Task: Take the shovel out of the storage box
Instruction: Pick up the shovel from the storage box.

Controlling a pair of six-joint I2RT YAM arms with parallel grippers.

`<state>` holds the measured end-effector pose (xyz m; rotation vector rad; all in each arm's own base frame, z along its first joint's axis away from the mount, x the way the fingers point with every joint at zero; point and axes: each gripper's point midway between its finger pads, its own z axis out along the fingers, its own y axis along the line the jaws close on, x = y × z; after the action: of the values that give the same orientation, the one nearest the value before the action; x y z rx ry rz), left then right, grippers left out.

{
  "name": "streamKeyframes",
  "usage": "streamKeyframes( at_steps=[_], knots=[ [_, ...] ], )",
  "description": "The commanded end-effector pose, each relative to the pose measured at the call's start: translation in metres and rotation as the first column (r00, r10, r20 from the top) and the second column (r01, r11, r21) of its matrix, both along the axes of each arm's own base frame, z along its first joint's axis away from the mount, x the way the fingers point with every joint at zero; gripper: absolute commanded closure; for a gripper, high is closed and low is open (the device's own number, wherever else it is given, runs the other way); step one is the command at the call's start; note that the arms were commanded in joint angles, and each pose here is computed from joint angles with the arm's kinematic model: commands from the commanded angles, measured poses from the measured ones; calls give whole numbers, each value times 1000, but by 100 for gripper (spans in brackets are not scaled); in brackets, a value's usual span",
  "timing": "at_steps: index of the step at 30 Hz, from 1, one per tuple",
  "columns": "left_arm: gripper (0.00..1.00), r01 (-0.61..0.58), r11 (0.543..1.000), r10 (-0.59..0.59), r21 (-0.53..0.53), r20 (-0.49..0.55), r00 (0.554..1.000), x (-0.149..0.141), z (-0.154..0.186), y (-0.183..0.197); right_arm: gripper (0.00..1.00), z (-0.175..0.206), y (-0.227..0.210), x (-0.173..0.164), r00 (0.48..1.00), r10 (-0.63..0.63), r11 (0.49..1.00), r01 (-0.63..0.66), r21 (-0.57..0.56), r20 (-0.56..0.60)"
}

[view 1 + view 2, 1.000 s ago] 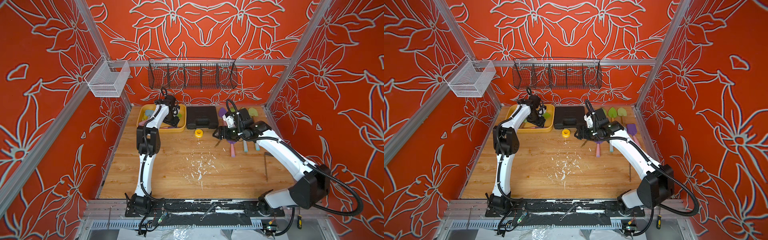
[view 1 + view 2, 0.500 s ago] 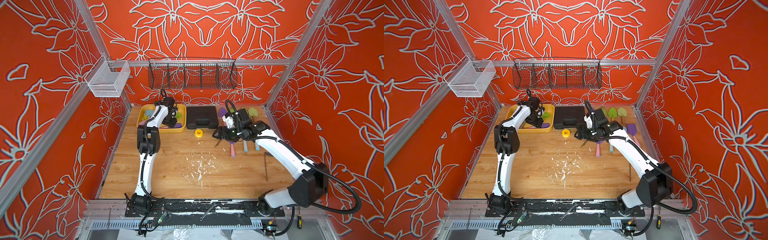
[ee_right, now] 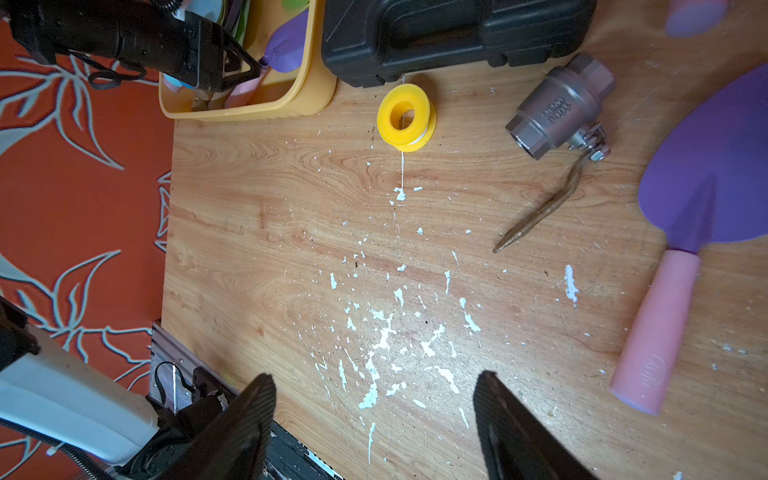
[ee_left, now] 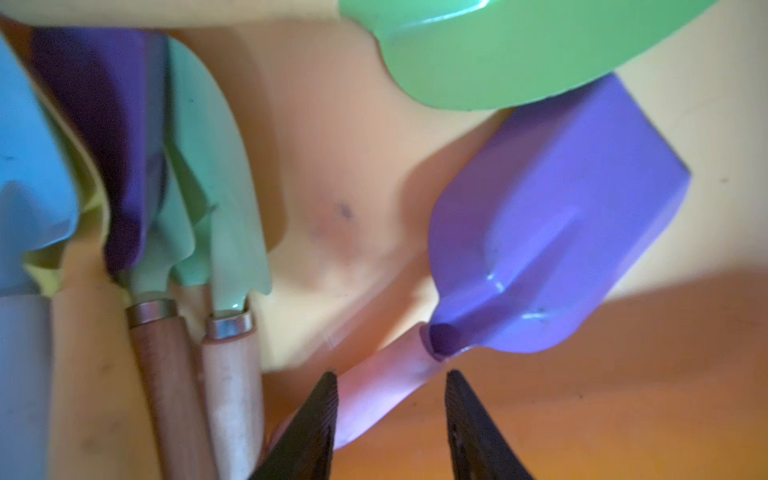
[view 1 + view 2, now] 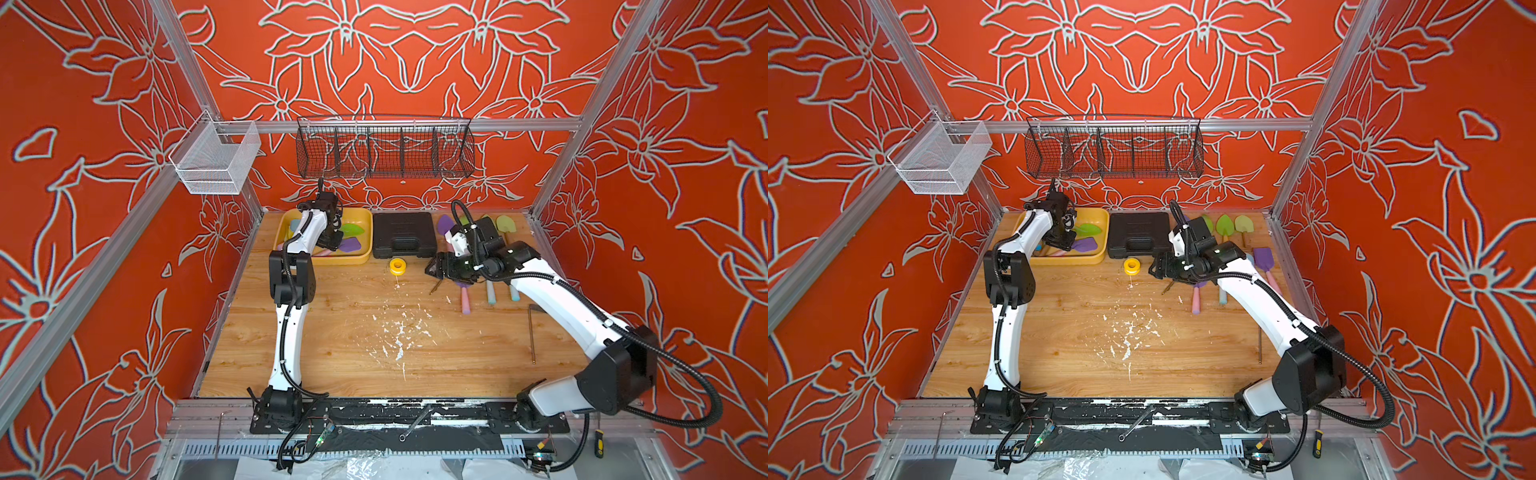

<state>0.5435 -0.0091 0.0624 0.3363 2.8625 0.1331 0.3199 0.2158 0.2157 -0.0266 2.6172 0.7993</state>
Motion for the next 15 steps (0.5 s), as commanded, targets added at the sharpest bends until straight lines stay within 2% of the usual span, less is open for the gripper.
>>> streamKeyframes(
  at_steps=[1, 9, 12, 15],
  knots=[
    [54, 58, 993, -53, -104, 50, 997, 7, 9, -19, 23, 3, 0, -1, 1000, -21, 1000, 21, 7, 1],
    [46, 76, 992, -78, -102, -18, 997, -6, -3, -19, 23, 4, -1, -2, 999, -33, 999, 33, 15, 2],
    [45, 84, 996, -85, -10, -55, 995, -11, -14, -8, 23, 4, -1, -3, 999, -39, 999, 39, 21, 2],
    [47, 82, 996, -80, 22, -74, 994, -15, -21, -3, 23, 4, -1, -3, 999, -44, 999, 44, 24, -1]
  ],
)
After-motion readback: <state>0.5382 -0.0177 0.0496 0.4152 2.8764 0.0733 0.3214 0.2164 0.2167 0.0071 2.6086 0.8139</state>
